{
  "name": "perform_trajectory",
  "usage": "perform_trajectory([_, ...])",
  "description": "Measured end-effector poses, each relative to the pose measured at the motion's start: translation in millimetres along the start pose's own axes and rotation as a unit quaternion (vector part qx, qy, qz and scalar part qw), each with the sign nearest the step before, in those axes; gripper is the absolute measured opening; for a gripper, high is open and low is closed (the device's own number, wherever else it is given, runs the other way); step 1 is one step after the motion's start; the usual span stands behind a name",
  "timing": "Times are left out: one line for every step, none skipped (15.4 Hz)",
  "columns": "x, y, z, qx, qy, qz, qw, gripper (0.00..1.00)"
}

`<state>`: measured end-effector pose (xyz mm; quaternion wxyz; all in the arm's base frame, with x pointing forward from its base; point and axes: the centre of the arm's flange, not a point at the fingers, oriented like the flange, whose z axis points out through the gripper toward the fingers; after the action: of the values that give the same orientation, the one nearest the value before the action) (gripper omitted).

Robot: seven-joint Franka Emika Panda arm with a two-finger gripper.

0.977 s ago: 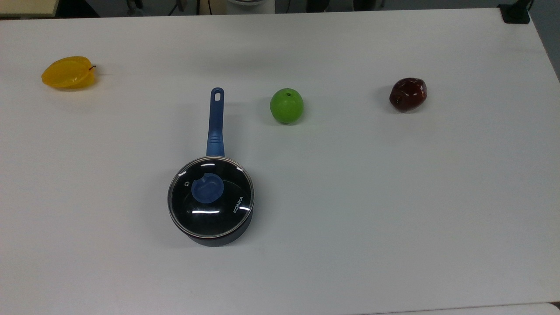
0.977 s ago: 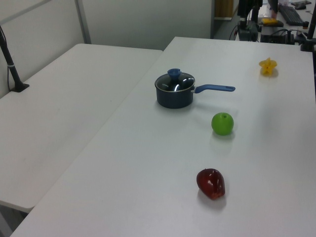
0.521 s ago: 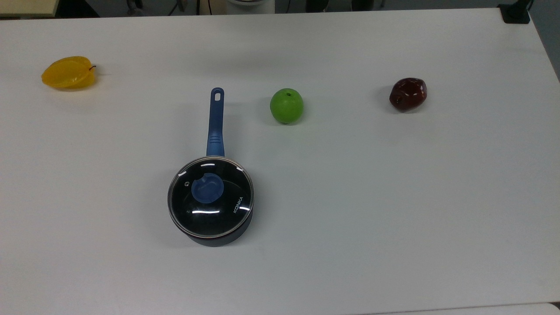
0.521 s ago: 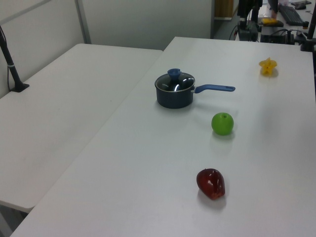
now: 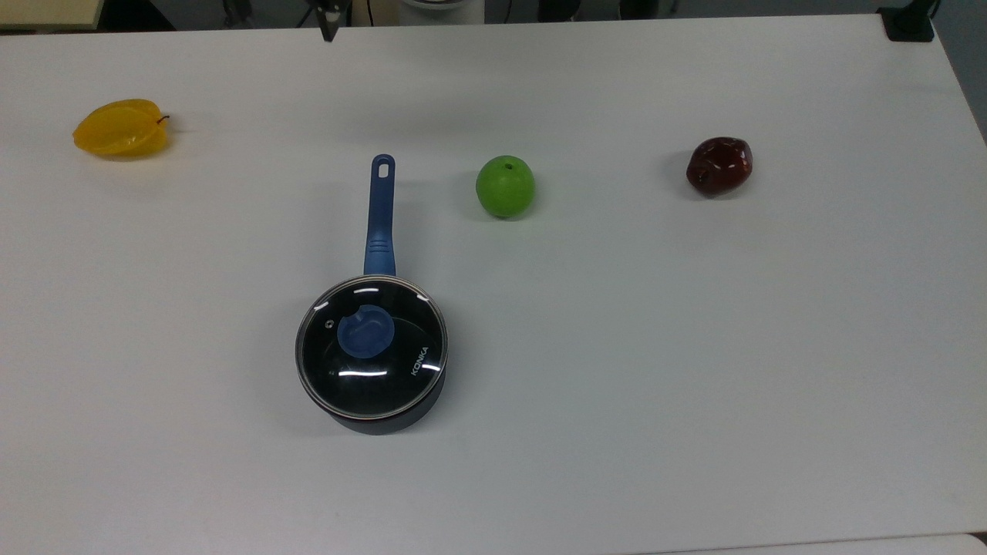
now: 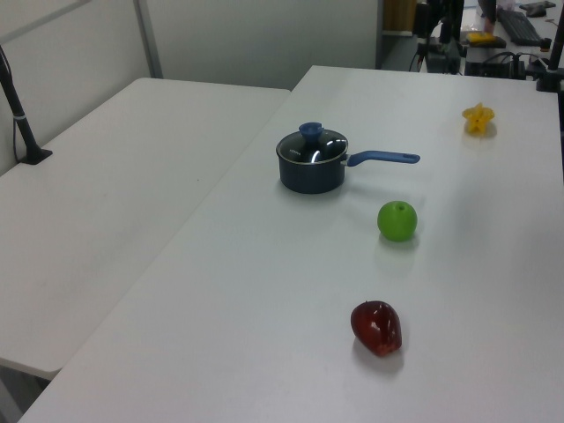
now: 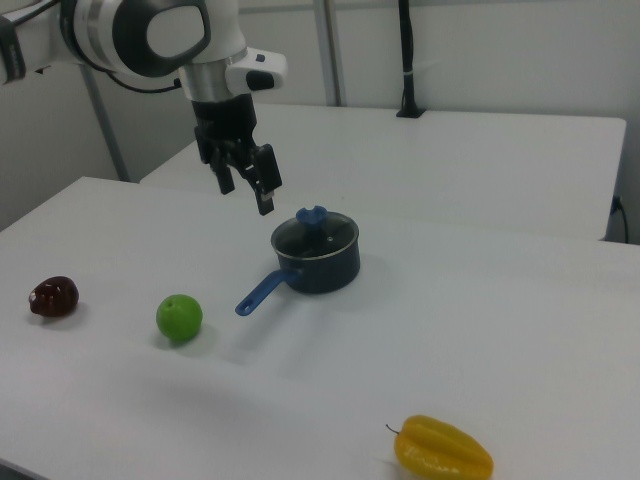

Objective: Open lid
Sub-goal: 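Move the open gripper down over the blue knob of the glass lid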

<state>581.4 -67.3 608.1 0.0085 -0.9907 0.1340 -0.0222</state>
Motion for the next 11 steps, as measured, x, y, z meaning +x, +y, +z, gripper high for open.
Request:
perform_trajectory([6,-4,3,0.002,0.012,0.025,0.9996,1.0])
perform_trajectory([12,-10,7,0.005,0.026,0.051,0.9984,1.0])
perform_trajectory([19,-18,12,0.01,0.041,0.077,0.9961,1.0])
perform_trajectory([25,-26,18,0.014,0.052,0.102,0.9933,1.0])
perform_trajectory([32,-33,25,0.019,0.062,0.128,0.9896,1.0])
perform_trajectory([38,-40,32,0.024,0.07,0.154,0.9852,1.0])
perform_trajectory([45,-46,40,0.031,0.082,0.183,0.9792,1.0])
perform_trajectory([54,-53,48,0.04,0.097,0.215,0.9709,1.0])
perform_trajectory([63,-58,57,0.048,0.11,0.245,0.9621,1.0])
perform_trajectory([71,-63,68,0.048,0.12,0.266,0.9552,1.0])
perform_trajectory([79,-68,79,0.043,0.128,0.281,0.95,1.0])
